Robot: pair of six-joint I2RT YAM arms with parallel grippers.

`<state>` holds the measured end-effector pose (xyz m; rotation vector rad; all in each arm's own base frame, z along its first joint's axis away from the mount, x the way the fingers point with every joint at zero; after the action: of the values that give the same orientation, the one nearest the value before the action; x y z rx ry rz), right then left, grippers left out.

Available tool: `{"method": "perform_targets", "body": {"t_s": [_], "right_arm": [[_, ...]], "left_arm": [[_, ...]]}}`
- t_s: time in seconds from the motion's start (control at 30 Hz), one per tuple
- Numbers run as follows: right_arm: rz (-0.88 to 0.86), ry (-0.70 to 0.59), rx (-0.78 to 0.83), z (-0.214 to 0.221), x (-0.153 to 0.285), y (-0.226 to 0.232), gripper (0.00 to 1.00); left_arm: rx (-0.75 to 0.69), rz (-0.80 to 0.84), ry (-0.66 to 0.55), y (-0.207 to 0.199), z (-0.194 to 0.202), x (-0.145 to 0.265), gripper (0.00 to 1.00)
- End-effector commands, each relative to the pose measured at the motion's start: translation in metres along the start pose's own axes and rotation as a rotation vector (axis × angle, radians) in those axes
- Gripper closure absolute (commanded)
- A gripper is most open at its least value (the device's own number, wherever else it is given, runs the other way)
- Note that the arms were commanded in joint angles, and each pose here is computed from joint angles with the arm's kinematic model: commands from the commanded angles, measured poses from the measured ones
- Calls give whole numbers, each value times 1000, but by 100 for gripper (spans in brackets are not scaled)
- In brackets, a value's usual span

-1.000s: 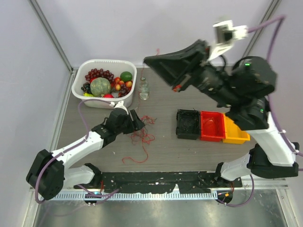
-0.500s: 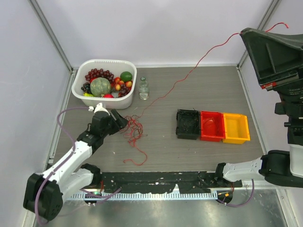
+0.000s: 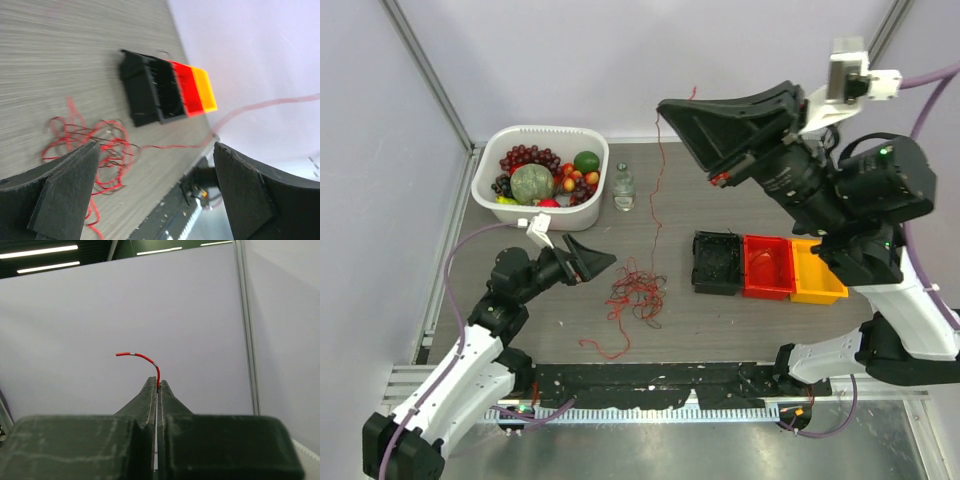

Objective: Untangle the cables

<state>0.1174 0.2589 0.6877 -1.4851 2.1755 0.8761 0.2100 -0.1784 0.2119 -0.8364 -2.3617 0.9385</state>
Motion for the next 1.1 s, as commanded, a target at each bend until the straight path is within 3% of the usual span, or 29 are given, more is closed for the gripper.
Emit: {"method": "perform_targets", "body": {"t_s": [0.0, 0.13, 0.23, 0.4, 0.53, 0.6, 0.67, 0.73, 0.8, 0.93, 1.07], "right_arm": [[9, -63, 19, -18, 0, 0, 99], [1, -59, 17, -16, -2, 1, 99], [-6, -58, 7, -15, -3, 3, 99], [-19, -58, -8, -16, -6, 6, 100], [-48, -79, -30, -21, -14, 12, 99], [-71, -97, -40, -28, -17, 17, 99], [-95, -135, -57, -42, -18, 24, 99], [-154, -188, -72, -65, -11, 38, 99], [-209, -260, -79, -92, -1, 51, 99], [-295, -385, -78, -143, 29, 73, 99], [-326, -476, -68, -175, 59, 81, 99]], "left_arm": [[-143, 372, -6, -76, -1, 5, 0], [-386, 280, -112, -86, -2, -8, 0], [-467, 212, -124, -86, -7, -23, 0], [-550, 123, -53, -73, 2, -63, 1], [-560, 184, 22, -72, 33, -91, 14], [-543, 105, 43, -52, 45, -103, 27], [-523, -110, 20, -11, 43, -114, 36], [-511, -336, 41, 37, 49, -113, 36], [-453, -452, 80, 73, 51, -111, 36], [-274, -558, 146, 124, 56, -98, 37], [-140, -606, 104, 145, 46, -77, 40]]}}
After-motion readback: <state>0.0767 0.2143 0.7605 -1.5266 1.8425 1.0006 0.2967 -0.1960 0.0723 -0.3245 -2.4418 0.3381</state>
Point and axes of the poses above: each gripper's point midway between its finger pads, its own x axis back along the fingers, its own y axis along the line the jaws close on, z = x × y, the point moved 2 cm from there along x, back along the fingers, and after that the axes turned 6 degrees about -x, right-handed, at the moved point
